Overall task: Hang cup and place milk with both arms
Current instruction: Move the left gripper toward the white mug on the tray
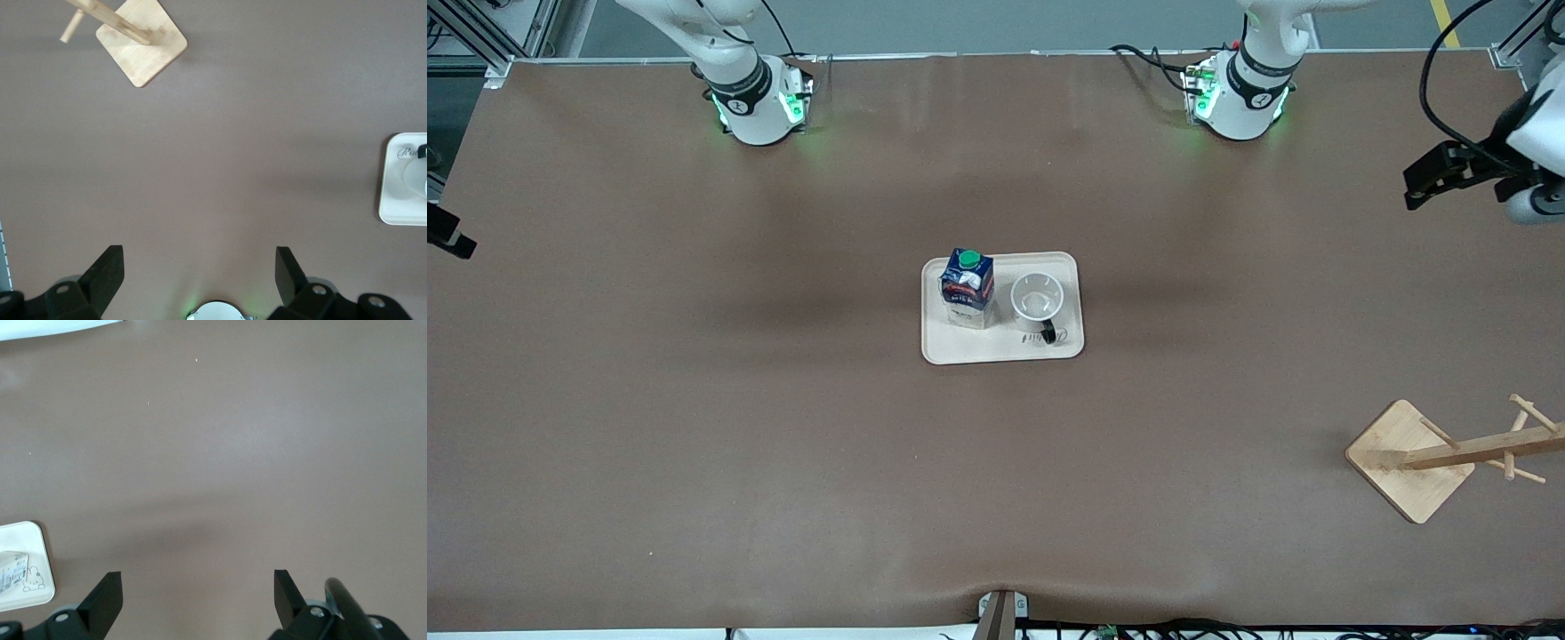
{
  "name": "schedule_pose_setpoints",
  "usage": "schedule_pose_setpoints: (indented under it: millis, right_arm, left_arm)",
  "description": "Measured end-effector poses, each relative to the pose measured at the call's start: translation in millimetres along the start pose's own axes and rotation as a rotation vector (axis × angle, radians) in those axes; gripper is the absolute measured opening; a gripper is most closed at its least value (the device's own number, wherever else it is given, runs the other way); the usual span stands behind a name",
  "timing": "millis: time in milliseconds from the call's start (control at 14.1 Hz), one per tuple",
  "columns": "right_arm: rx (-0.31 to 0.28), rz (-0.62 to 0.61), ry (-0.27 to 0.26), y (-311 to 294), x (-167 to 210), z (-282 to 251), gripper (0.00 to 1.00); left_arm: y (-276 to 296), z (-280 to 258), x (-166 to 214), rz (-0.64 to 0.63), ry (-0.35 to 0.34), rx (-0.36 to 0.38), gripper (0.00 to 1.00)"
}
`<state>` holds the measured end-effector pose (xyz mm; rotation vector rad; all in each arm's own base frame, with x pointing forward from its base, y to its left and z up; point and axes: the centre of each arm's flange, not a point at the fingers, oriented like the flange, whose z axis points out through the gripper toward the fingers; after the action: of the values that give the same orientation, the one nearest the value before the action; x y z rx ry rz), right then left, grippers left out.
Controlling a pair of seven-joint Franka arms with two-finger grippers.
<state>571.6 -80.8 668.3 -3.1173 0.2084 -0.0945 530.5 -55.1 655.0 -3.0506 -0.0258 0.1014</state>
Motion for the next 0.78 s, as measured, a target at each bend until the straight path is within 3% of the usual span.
schedule_pose_setpoints:
  millis: [212,567,779]
  right_arm:
    - [0.000,0.001,0.000,1,4,5,1.00]
    - [0.001,-0.002,-0.006,-1,4,7,1.00]
    - [0.003,-0.009,-0.026,-4,7,16,1.00]
  left_arm:
    - [34,21,1,-0.018,-0.035,-0.048,1.00]
    - [138,72,-13,-0.055,-0.088,-0.021,1.00]
    - [190,104,-20,-0.013,-0.055,-0.034,1.00]
